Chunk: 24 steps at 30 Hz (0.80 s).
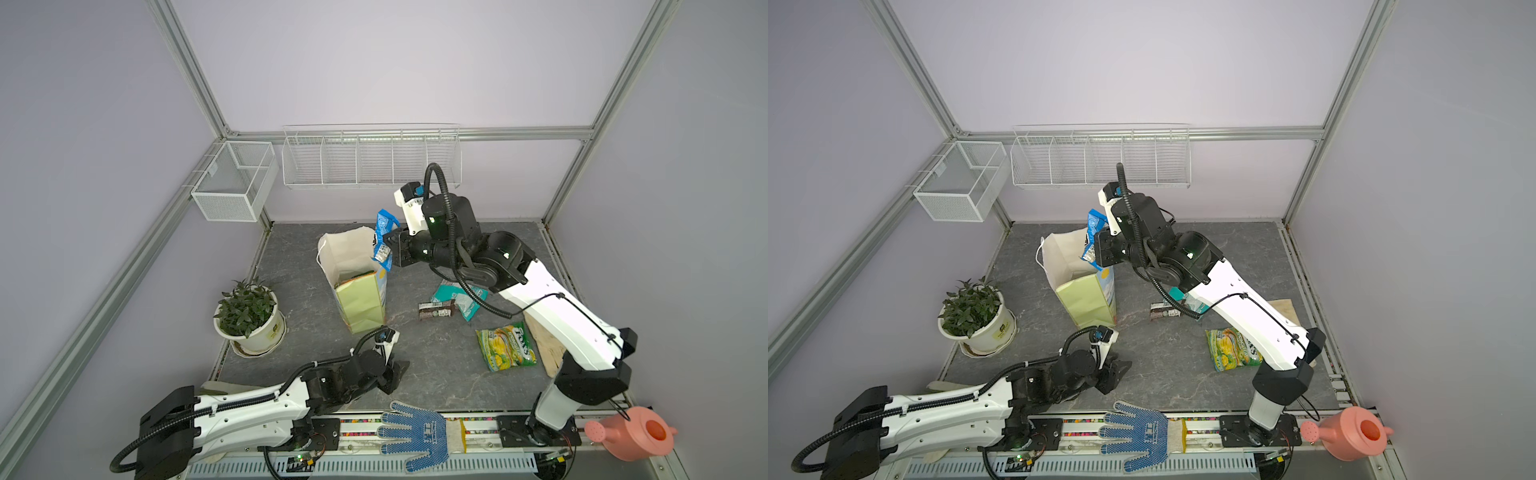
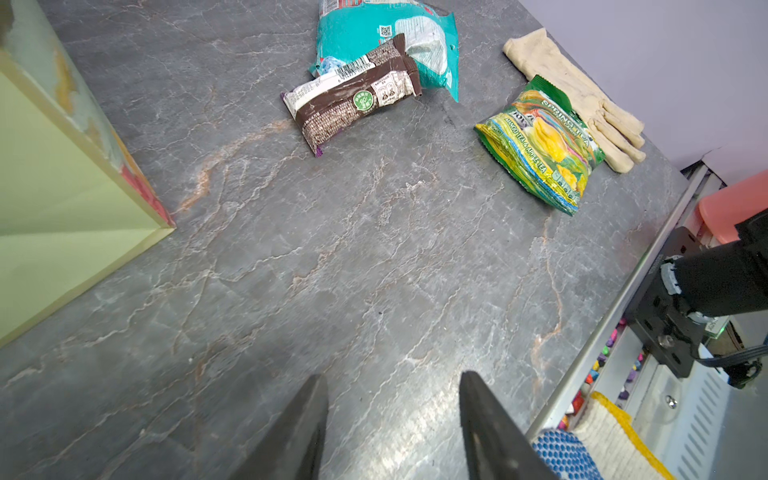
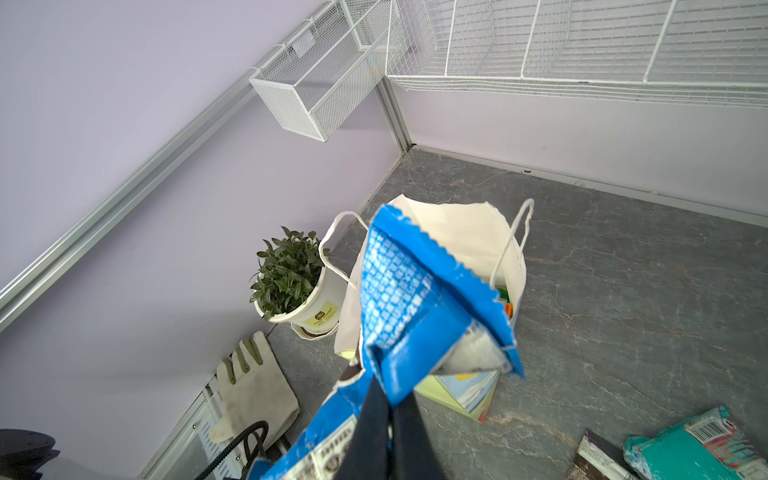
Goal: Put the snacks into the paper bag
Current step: 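Hold the blue packet over the bag opening and open the right gripper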
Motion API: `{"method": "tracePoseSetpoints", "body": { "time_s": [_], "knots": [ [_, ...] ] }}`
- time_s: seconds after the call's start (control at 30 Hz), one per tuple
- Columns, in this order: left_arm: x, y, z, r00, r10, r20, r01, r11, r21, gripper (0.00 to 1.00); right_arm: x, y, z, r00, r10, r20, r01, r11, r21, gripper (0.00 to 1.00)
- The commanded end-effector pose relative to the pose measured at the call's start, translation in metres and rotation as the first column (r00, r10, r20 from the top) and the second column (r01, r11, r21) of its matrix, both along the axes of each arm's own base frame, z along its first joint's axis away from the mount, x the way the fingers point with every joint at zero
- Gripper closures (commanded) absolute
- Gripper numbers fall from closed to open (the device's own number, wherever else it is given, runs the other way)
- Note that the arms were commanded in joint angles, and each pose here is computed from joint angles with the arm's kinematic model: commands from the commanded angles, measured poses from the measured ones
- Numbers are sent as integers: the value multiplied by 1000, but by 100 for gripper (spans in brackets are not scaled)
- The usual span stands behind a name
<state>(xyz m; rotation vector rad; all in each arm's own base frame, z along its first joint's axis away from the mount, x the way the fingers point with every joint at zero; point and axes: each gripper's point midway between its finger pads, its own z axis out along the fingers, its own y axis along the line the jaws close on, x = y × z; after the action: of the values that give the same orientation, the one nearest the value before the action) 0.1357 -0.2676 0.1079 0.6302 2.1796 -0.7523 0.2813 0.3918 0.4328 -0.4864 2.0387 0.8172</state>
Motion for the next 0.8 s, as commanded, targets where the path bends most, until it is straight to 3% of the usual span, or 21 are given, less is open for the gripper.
{"method": "tracePoseSetpoints", "body": {
  "time_s": [0.0,0.77],
  "knots": [
    [-1,6,-2,1000,18,-3,-18,1000,-4,48,0,8,0,999,32,14,-31,999,-34,93],
    [-3,12,1,1000,23,2,-23,1000,-20,48,51,50,-30,999,18,-35,-19,1000,-24,92]
  ]
}}
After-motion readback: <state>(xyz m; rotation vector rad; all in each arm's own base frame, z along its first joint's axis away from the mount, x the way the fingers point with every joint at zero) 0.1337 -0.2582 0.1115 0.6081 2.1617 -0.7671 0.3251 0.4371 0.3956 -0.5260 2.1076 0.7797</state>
